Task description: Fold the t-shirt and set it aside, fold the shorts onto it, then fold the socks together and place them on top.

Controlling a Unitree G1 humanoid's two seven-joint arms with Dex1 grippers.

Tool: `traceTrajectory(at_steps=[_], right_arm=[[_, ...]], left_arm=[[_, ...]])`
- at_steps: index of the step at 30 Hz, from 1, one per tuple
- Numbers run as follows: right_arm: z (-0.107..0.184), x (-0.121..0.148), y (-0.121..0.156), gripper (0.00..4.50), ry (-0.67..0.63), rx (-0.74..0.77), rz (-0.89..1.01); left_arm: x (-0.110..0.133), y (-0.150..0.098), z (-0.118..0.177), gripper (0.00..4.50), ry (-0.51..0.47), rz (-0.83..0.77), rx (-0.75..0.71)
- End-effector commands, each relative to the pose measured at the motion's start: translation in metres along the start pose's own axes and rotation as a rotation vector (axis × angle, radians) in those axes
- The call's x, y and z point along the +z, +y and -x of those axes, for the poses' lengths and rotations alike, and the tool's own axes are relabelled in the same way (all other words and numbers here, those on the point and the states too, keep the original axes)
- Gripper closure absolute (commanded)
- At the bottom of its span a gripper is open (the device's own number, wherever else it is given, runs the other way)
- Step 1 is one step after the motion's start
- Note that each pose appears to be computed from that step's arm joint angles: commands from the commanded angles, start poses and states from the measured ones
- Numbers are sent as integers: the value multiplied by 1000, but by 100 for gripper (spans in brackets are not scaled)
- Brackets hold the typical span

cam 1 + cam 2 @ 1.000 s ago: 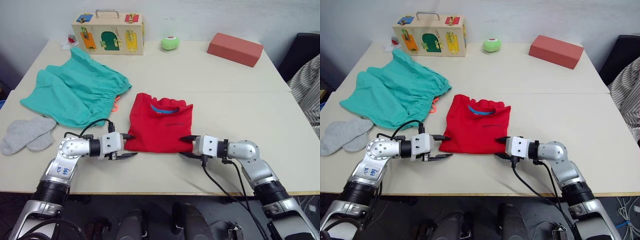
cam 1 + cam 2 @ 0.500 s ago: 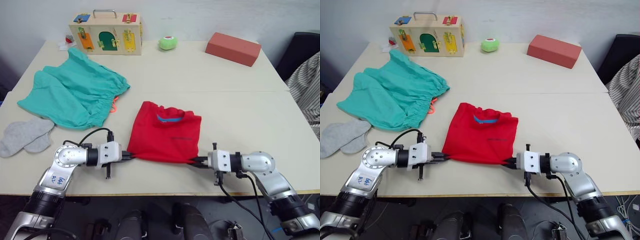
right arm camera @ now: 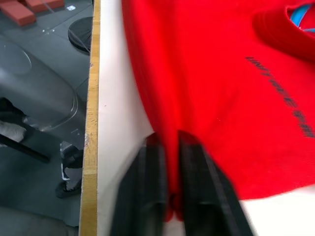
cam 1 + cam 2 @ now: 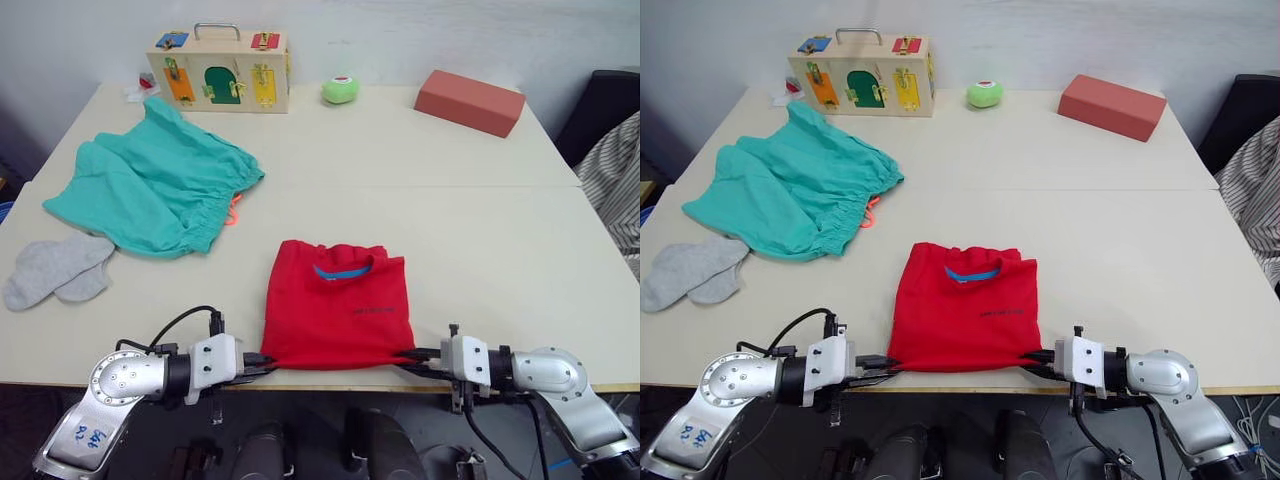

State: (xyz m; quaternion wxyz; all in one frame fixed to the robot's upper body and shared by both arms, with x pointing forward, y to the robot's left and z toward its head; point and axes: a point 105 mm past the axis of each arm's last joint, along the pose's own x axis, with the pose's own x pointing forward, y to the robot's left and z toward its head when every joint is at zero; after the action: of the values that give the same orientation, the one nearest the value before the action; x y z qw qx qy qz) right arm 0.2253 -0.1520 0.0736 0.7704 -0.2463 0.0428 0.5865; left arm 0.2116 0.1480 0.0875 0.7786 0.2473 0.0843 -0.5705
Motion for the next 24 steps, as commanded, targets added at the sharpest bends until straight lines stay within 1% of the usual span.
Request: traceTrajectory(at_steps=[1, 2, 3, 6, 8, 10, 11, 13, 15, 16, 17, 18, 20, 22, 24], right_arm=[[12, 13, 2, 279, -30, 21, -14], [16, 17, 4, 243, -43, 34, -36], [21, 23, 6, 211, -53, 52, -86], [36, 43, 5, 211, -100, 94, -211], [42, 62, -5, 211, -172, 100, -263], [42, 71, -15, 251, -202, 89, -279], [37, 71, -20, 274, -204, 81, -250], [26, 69, -31, 340, -207, 55, -185], [13, 67, -40, 404, -210, 46, -128], [6, 65, -43, 442, -204, 46, -89], [-8, 62, -49, 450, -201, 43, -38], [-18, 60, -53, 450, -199, 45, 0], [-37, 56, -60, 450, -201, 50, 48], [-62, 51, -71, 450, -194, 42, 78], [-73, 48, -76, 450, -182, 52, 94]], left_arm=[[10, 0, 12, 292, -35, 29, -12], [13, -2, 17, 258, -57, 78, -33], [17, -2, 24, 257, -82, 130, -45], [27, 0, 43, 257, -120, 244, -85], [38, 13, 54, 257, -167, 305, -77], [46, 25, 56, 257, -203, 307, -56], [48, 34, 52, 276, -208, 274, -38], [51, 47, 39, 316, -200, 221, -29], [54, 55, 25, 374, -203, 177, -38], [56, 58, 17, 410, -208, 163, -42], [55, 59, 5, 442, -205, 127, -71], [54, 59, -4, 447, -201, 101, -93], [49, 61, -22, 447, -195, 80, -106], [39, 67, -46, 447, -175, 45, -96], [34, 67, -58, 447, -154, 15, -112]])
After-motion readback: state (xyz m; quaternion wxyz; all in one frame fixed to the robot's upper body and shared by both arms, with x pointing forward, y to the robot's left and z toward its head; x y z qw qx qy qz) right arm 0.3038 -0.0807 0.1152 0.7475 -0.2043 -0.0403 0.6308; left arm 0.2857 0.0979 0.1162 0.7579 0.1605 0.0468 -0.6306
